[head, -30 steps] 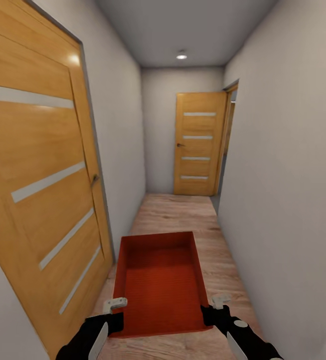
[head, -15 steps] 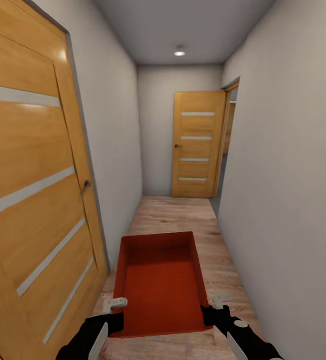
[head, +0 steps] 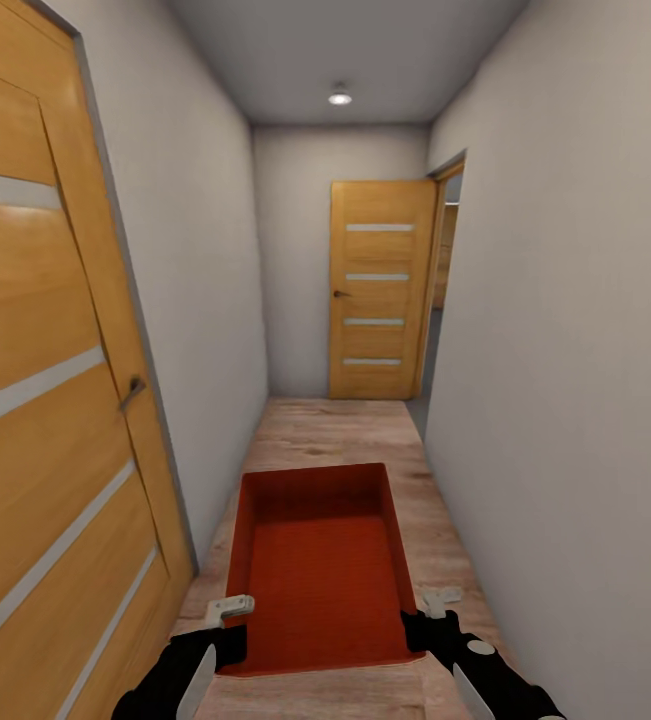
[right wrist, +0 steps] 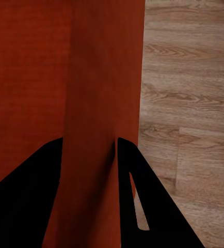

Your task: Move the two storage containers from the living room to the garage. In the garage, place one container on the floor and stack the other container on top of it (either order is fine).

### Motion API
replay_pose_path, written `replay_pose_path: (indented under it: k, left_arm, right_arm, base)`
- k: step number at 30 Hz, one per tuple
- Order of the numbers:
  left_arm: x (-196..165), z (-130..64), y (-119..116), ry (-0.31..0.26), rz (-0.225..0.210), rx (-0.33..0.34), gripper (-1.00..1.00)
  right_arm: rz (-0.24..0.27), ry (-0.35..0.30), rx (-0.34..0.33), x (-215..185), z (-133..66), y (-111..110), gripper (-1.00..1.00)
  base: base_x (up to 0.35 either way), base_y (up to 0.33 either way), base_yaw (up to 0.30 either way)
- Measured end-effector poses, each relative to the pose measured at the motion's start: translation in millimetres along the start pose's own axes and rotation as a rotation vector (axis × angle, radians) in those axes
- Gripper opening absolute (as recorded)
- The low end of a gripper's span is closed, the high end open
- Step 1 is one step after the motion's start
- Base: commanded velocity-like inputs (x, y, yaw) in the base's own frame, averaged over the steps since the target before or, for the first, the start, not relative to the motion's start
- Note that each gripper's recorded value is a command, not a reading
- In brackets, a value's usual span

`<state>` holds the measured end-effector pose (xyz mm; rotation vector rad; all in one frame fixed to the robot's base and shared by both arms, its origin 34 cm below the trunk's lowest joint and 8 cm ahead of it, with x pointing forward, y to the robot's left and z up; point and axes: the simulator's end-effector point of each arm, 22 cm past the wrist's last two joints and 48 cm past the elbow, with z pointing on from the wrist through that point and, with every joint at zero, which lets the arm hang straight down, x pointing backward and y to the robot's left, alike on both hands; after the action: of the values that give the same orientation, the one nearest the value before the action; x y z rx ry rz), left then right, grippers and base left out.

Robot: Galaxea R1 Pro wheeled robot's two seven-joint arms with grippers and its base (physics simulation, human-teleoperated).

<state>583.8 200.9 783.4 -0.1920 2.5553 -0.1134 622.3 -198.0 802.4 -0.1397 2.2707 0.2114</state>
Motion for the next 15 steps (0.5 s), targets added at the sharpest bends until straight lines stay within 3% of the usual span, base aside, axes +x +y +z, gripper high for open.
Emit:
replay_pose_path:
  k: [8,15]
  left_arm:
    - [0.0,0.0,-0.1,0.0,0.0,0.0,-1.0]
    - [-3.3,0.6,-0.1,-0.016,-0.005,0.001,-1.0]
  right_arm:
    - [-0.001,0.0,0.001,-0.1,0.0,-0.2,-1.0]
    - [-0.006,-0.014,0.007,-3.7,0.8,-0.4,-1.0]
  base:
    - [0.324,0.0,0.0]
    - [0.0,0.0,0.0]
